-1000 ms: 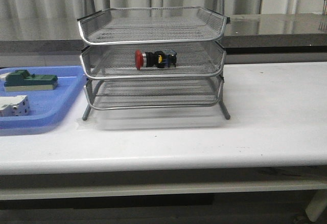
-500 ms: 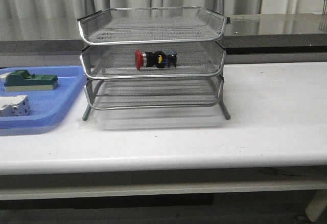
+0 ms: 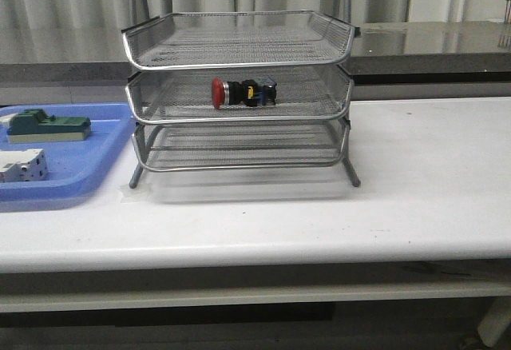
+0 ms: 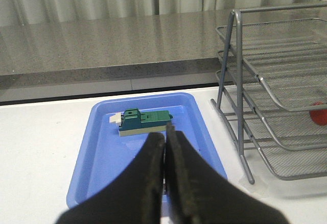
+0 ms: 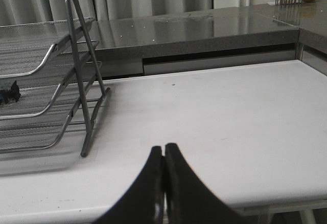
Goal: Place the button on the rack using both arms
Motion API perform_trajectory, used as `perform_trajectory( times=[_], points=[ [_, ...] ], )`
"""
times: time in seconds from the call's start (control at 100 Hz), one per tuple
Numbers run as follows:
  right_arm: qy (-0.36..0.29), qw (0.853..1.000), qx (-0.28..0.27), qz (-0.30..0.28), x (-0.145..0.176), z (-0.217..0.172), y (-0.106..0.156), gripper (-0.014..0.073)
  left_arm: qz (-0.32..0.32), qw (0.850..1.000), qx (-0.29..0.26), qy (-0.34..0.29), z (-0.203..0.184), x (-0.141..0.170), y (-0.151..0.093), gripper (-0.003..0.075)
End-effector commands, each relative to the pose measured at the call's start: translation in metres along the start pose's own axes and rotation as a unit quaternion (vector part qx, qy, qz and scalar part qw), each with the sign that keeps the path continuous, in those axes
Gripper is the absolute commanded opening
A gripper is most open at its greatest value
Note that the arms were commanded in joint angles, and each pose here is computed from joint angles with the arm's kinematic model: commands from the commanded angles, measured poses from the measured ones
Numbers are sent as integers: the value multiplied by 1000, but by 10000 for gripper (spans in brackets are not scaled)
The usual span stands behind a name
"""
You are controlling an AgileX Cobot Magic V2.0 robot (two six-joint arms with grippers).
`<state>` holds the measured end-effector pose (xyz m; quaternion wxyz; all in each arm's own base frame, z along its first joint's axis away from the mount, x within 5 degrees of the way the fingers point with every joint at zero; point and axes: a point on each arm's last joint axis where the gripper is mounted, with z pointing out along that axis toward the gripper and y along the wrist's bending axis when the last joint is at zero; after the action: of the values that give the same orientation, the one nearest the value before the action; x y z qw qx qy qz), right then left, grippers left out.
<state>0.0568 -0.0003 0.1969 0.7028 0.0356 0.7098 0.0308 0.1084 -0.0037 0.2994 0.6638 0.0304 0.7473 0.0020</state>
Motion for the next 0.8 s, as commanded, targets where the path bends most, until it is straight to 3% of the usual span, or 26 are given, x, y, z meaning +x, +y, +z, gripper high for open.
perform_trajectory(
  times=[0.0,0.79],
  points=[
    [-63,998,-4,-6,-15,-3,1,-66,-9,998,-10,-55,-2,-17,2,4],
    [-66,998,-7,-7,-15,-3,1,-66,-9,998,-10,-55,-2,-17,2,4]
  ],
)
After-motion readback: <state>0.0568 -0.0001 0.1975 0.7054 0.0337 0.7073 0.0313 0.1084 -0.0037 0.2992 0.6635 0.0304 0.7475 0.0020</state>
